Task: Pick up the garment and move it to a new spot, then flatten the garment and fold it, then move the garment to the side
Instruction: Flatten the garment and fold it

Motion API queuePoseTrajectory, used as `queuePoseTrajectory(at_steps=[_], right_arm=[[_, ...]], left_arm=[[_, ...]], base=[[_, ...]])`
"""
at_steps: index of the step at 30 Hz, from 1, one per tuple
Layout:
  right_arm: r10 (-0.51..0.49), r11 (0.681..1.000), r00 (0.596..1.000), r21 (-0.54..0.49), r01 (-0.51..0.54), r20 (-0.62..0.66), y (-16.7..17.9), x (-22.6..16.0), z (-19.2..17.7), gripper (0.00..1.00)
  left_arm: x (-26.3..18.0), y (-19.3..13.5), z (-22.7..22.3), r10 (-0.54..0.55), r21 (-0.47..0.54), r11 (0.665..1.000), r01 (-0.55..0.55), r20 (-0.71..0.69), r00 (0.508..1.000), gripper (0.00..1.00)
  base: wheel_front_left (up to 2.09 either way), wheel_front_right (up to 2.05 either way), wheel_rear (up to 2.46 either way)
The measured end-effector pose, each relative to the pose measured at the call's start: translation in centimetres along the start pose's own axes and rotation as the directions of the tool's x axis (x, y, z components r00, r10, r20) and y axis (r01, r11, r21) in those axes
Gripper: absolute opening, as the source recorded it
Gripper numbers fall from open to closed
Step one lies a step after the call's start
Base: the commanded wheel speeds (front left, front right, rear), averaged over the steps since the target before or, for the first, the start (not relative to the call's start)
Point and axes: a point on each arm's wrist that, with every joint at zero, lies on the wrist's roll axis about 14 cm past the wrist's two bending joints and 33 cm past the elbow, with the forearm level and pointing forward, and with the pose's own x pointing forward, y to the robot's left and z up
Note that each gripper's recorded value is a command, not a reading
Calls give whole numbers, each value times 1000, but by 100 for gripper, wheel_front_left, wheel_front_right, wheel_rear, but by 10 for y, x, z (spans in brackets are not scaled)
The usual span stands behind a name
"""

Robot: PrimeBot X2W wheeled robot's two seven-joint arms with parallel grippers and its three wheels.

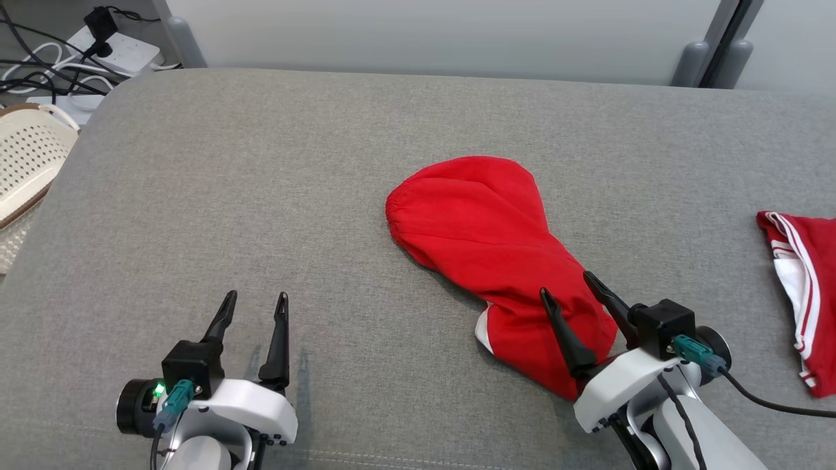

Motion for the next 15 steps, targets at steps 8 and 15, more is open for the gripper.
queuePoseTrajectory(at_steps=[8, 15], right_arm=[[7, 1000, 996, -9, -8, -91, -2, -1, -28, 100], [16, 1000, 993, -15, -18, -121, -2, 6, -36, 100]], left_arm=[[-6, 12, -5, 33, -6, 999, -33, -12, 999, 100], [-9, 14, -8, 42, -15, 999, -43, -23, 999, 100]], base=[[0, 0, 0], [0, 0, 0]])
